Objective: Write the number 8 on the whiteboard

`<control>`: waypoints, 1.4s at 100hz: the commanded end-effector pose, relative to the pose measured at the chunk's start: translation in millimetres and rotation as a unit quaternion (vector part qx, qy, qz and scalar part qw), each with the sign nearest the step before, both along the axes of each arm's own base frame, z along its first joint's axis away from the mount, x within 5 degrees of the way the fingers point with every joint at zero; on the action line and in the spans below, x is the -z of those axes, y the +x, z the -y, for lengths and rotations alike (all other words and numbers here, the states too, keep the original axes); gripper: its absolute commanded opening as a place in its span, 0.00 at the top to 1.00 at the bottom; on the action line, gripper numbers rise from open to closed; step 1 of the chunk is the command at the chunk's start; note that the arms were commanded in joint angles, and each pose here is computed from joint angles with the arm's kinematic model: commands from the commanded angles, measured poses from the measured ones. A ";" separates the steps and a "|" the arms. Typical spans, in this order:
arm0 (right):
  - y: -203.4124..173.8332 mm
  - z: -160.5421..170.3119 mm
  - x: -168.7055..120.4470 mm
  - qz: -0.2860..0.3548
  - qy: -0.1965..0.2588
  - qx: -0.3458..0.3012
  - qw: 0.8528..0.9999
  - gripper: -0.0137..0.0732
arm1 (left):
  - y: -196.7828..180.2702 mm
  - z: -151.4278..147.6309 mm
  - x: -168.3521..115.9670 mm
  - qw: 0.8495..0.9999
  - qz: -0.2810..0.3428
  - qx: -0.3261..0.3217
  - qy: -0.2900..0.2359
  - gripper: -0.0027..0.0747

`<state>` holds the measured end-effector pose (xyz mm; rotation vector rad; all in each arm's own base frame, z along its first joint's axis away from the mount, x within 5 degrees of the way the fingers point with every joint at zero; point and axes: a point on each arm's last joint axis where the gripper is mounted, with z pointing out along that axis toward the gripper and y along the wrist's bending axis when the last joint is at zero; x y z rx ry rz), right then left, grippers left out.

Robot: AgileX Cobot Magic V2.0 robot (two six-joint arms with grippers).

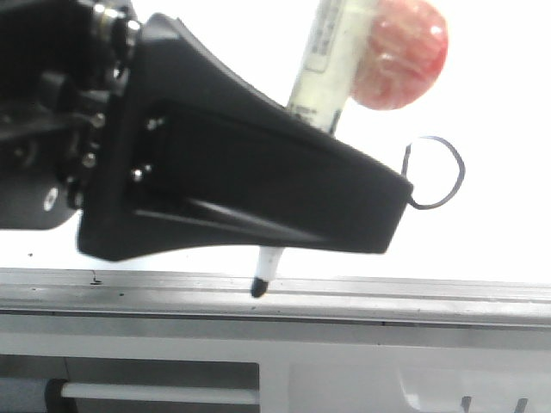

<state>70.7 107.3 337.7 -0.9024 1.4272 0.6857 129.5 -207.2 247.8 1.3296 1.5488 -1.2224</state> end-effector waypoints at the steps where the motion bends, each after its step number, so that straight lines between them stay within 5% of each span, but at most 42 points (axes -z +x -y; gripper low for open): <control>1: 4.4 14.5 -17.2 0.039 0.038 0.056 0.997 0.25 | 3.9 1.8 -17.9 0.998 -0.020 -0.026 -0.047 0.99; 16: -2.7 29.2 -21.1 0.050 0.046 0.075 0.995 0.45 | 17.2 -1.1 -9.0 0.994 -0.025 -0.104 0.003 0.99; 36: -9.4 32.8 -20.6 0.049 0.041 0.063 0.996 0.92 | 38.3 -4.7 -11.3 0.974 -0.056 -0.218 0.039 0.99; 67: -9.5 32.8 -20.4 0.049 0.041 0.063 0.996 0.92 | 60.6 -3.5 -32.5 0.946 -0.084 -0.312 0.026 0.99; 92: -9.0 33.2 -21.2 0.052 0.044 0.066 0.995 0.92 | 71.3 6.0 -14.1 0.927 -0.165 -0.334 0.037 0.99; 118: -9.0 33.2 -21.2 0.052 0.044 0.066 0.995 0.92 | 86.9 15.7 -7.3 0.920 -0.167 -0.351 0.051 0.99; 140: -8.9 33.3 -21.4 0.053 0.045 0.067 0.995 0.92 | 99.2 3.5 -1.8 0.885 -0.140 -0.435 0.085 0.99</control>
